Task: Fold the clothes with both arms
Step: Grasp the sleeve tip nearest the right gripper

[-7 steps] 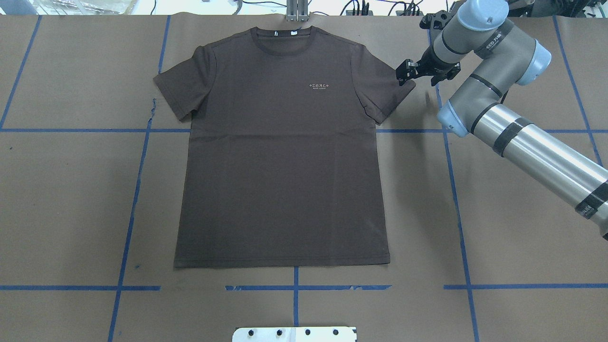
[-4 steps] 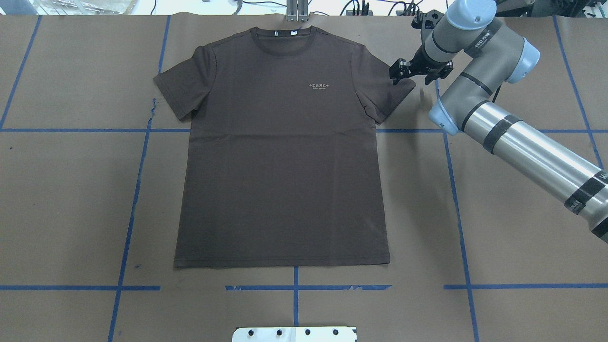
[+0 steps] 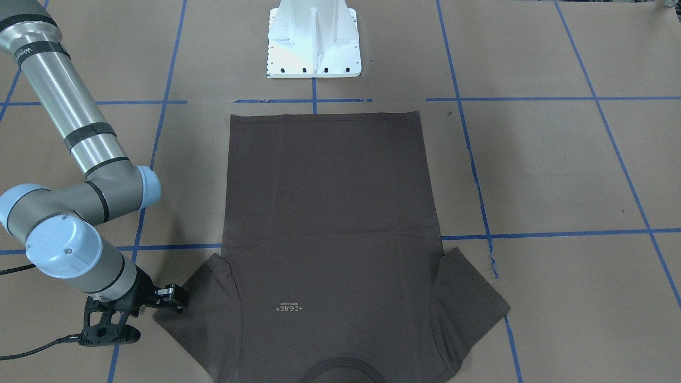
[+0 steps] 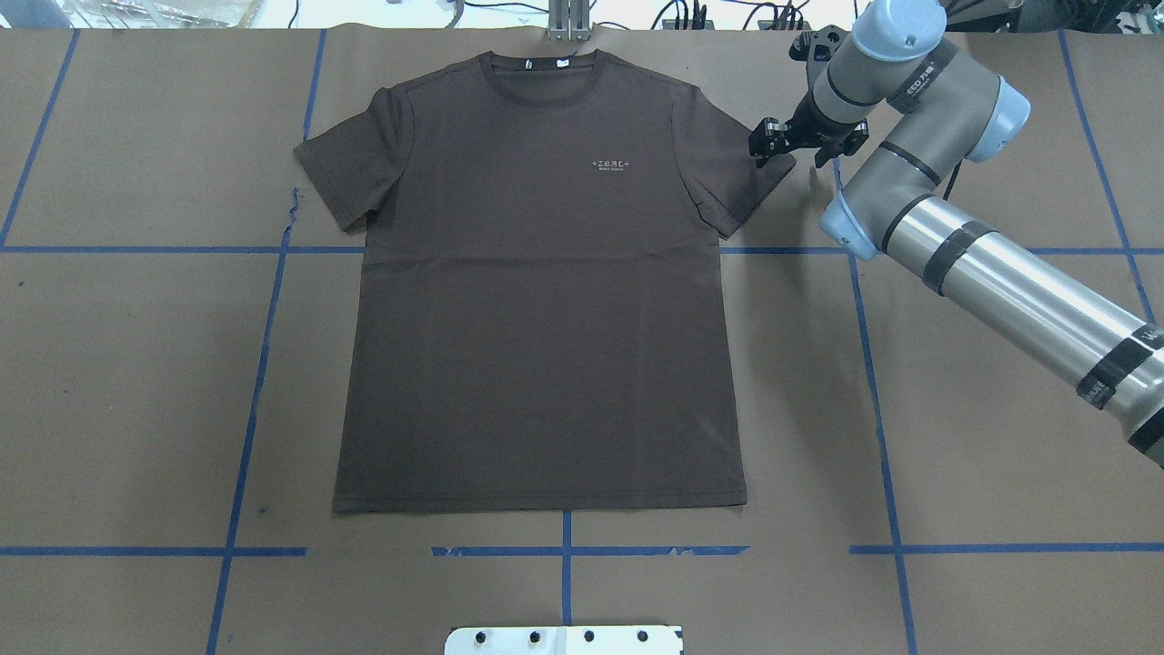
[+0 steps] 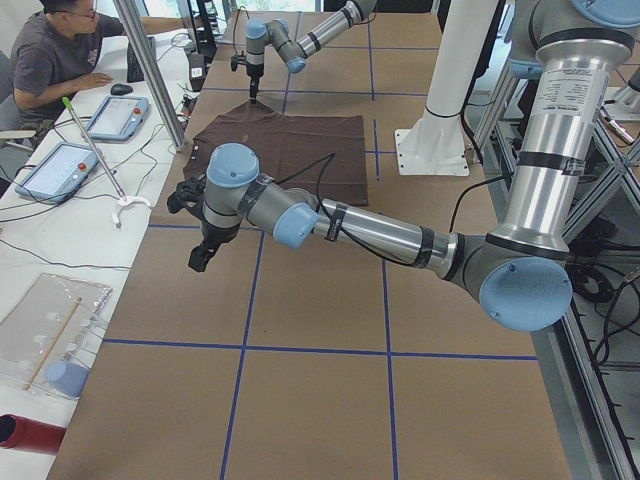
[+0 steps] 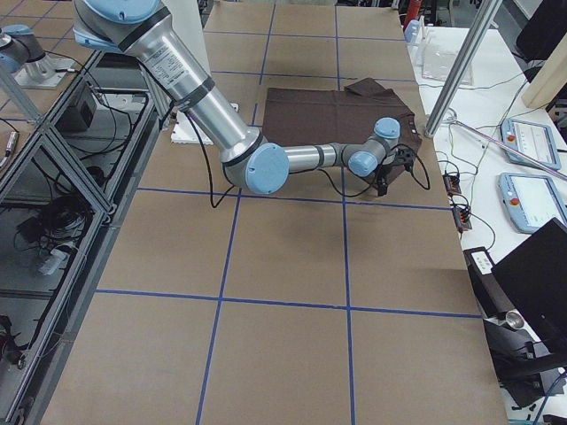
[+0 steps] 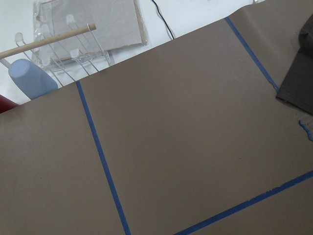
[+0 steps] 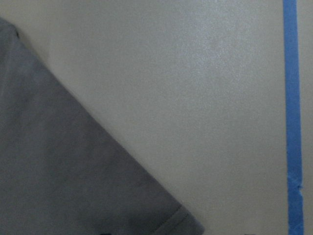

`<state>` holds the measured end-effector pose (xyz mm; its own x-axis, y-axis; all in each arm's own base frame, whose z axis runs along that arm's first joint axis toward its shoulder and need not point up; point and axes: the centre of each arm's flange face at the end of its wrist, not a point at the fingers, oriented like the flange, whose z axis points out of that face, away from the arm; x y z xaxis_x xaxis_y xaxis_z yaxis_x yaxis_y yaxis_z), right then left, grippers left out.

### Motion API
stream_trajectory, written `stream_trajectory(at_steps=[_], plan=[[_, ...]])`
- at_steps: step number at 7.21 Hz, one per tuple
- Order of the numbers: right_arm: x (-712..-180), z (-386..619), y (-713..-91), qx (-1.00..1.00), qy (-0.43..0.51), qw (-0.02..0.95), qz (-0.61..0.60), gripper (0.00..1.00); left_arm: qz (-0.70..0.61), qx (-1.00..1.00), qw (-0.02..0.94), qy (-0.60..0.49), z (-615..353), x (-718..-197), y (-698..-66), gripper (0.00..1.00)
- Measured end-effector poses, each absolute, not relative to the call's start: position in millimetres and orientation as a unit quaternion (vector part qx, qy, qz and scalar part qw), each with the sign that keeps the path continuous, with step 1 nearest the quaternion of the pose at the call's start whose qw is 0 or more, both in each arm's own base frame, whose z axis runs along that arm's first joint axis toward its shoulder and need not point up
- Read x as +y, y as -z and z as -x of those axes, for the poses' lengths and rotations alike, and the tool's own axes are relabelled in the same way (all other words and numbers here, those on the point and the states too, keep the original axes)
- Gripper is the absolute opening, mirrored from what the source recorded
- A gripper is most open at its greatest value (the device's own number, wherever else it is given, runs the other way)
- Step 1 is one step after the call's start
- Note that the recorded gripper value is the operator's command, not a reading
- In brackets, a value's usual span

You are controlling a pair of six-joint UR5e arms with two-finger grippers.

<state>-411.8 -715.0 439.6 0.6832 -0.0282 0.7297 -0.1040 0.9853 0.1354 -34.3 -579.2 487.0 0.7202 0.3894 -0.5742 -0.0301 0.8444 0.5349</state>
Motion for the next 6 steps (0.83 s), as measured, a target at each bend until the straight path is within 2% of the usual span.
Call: stream_trajectory(at_steps=[1, 2, 3, 6], plan=[[-715, 412, -440, -0.397, -0.021, 0.914, -0.083, 0.19, -0.253, 0.355, 0.892, -0.117, 34, -579, -487, 1.00], [-716, 412, -438, -0.398, -0.021, 0.913, -0.083, 0.05, -0.252, 0.355, 0.892, -0.117, 34, -580, -488, 1.00], [-716, 413, -436, -0.399, -0.020, 0.913, -0.083, 0.00, -0.252, 0.355, 0.893, -0.117, 34, -581, -488, 1.00], [-718, 414, -427, -0.403, -0.015, 0.911, -0.087, 0.00, -0.251, 0.355, 0.893, -0.117, 34, -582, -488, 1.00]])
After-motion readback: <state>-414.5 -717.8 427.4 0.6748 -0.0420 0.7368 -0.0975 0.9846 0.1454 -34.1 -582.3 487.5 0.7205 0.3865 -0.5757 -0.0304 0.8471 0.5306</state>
